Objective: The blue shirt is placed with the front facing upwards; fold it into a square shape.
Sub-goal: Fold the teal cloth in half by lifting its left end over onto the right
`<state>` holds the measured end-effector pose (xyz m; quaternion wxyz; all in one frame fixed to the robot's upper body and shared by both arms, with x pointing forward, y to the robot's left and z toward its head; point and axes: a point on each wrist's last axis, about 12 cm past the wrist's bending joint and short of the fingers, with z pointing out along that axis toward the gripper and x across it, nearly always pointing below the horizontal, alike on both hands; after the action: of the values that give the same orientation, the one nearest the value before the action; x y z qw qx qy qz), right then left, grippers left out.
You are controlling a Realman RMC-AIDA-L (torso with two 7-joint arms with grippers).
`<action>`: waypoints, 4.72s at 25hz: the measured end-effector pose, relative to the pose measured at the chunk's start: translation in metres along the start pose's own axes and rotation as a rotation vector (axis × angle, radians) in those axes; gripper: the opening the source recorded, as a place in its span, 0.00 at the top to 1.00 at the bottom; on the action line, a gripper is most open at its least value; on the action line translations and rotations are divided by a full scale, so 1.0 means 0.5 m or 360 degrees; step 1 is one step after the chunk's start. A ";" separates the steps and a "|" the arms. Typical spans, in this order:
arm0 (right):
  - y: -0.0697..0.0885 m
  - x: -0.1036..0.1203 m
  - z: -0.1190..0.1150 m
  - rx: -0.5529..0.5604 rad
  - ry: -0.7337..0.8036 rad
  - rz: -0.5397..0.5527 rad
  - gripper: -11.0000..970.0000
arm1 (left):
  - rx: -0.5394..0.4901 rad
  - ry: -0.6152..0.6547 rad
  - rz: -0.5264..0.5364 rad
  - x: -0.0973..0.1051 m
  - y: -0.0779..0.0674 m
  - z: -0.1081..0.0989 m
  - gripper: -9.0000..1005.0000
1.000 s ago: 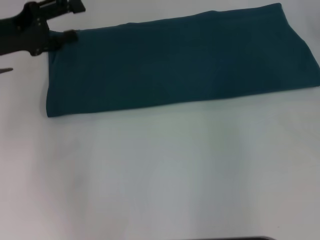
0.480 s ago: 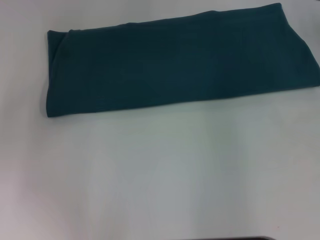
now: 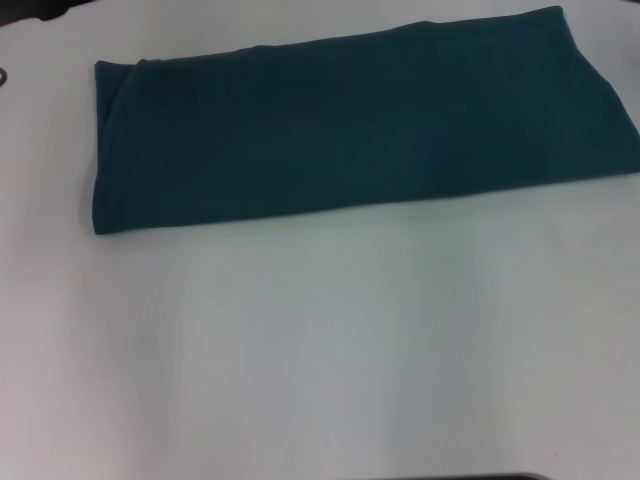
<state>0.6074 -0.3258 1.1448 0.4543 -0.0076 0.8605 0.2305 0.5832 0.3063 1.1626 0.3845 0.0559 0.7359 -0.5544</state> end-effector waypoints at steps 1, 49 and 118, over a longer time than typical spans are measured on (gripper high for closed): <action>0.000 0.001 0.000 0.0001 0.0001 0.0001 0.23 | 0.0016 0.0009 -0.0036 0.003 -0.001 0.001 0.13; -0.003 -0.008 0.031 0.0014 0.0010 -0.0081 0.28 | -0.0793 0.0455 -0.0299 -0.005 0.015 0.013 0.13; 0.001 0.001 0.045 0.0001 0.0016 -0.0121 0.39 | -0.0313 0.0525 -0.0460 -0.028 -0.027 0.072 0.13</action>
<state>0.6245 -0.3162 1.1339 0.4584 -0.0414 0.8619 0.2128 0.6044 0.2749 1.1785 0.1792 0.0021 0.8396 -0.5127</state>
